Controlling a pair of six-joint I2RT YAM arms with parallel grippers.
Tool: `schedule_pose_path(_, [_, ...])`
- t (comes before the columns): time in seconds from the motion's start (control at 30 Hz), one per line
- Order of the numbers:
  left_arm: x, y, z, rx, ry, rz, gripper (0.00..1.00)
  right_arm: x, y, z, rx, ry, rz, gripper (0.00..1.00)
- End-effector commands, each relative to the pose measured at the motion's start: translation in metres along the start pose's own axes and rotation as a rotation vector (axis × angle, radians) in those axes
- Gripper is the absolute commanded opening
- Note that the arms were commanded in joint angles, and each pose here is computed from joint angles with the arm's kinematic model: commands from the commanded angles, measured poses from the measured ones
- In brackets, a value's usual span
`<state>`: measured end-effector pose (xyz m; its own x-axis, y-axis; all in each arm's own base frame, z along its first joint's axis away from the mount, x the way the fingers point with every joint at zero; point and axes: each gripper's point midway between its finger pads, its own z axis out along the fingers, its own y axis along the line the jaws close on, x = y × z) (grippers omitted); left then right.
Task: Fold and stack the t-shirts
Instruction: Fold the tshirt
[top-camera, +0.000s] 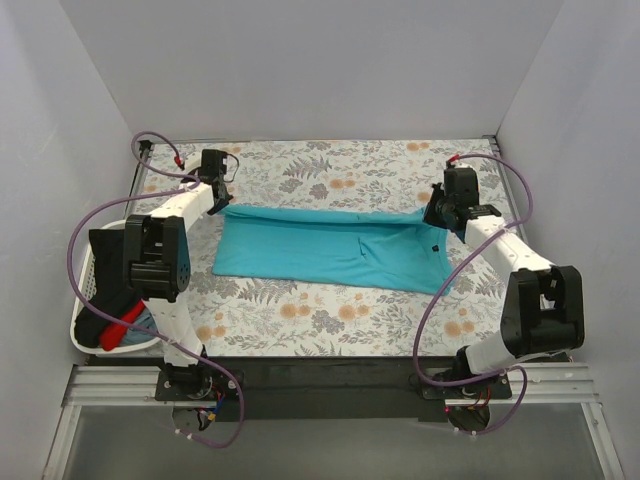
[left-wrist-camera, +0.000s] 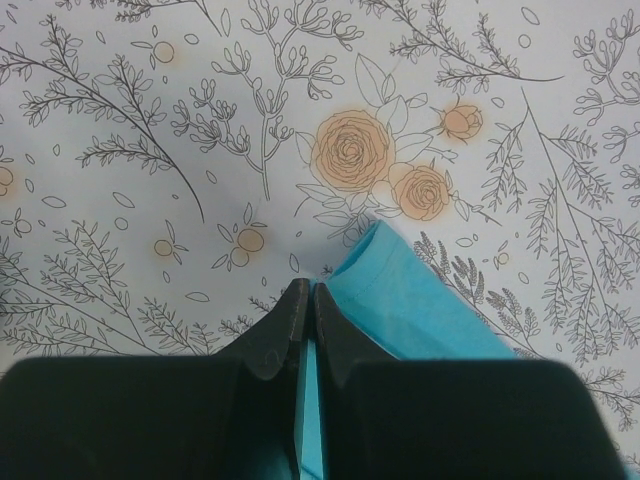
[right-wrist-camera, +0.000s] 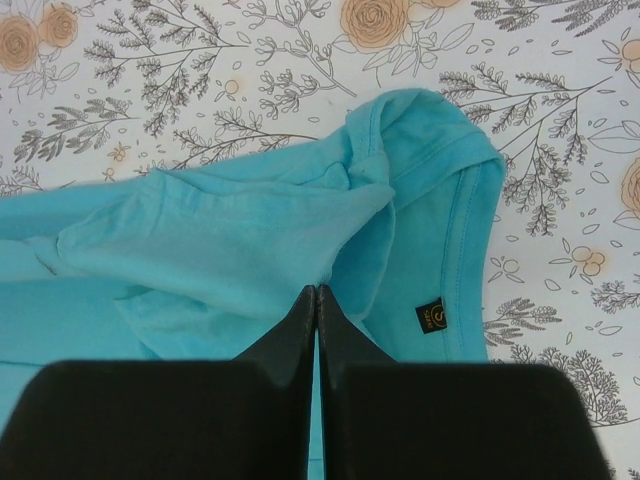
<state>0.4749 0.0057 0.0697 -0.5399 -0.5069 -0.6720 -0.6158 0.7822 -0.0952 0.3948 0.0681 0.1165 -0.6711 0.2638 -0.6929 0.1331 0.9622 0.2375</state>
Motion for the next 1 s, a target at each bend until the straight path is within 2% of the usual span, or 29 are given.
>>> schedule_pose_path(0.0, [-0.026, 0.004, -0.026, 0.024, -0.058, -0.052, 0.0, -0.012, 0.006, -0.011, -0.029, -0.067, 0.014, 0.01])
schedule_pose_path(0.53, [-0.012, 0.014, -0.034, 0.032, -0.021, -0.063, 0.0, 0.013, -0.001, -0.024, -0.032, -0.055, 0.017, 0.01])
schedule_pose_path(0.83, [0.008, 0.021, -0.03, 0.02, 0.044, -0.079, 0.01, 0.033, -0.007, -0.025, -0.031, -0.027, 0.024, 0.01])
schedule_pose_path(0.9, [0.011, 0.027, -0.032, 0.016, 0.057, -0.097, 0.14, 0.041, -0.01, -0.025, -0.027, -0.017, 0.022, 0.01])
schedule_pose_path(0.93, [0.013, 0.026, -0.034, 0.032, 0.07, -0.104, 0.29, 0.043, -0.011, -0.025, -0.025, -0.018, 0.022, 0.02])
schedule_pose_path(0.97, [0.011, 0.025, -0.037, 0.048, 0.065, -0.112, 0.37, 0.043, -0.011, -0.028, -0.026, -0.023, 0.019, 0.17])
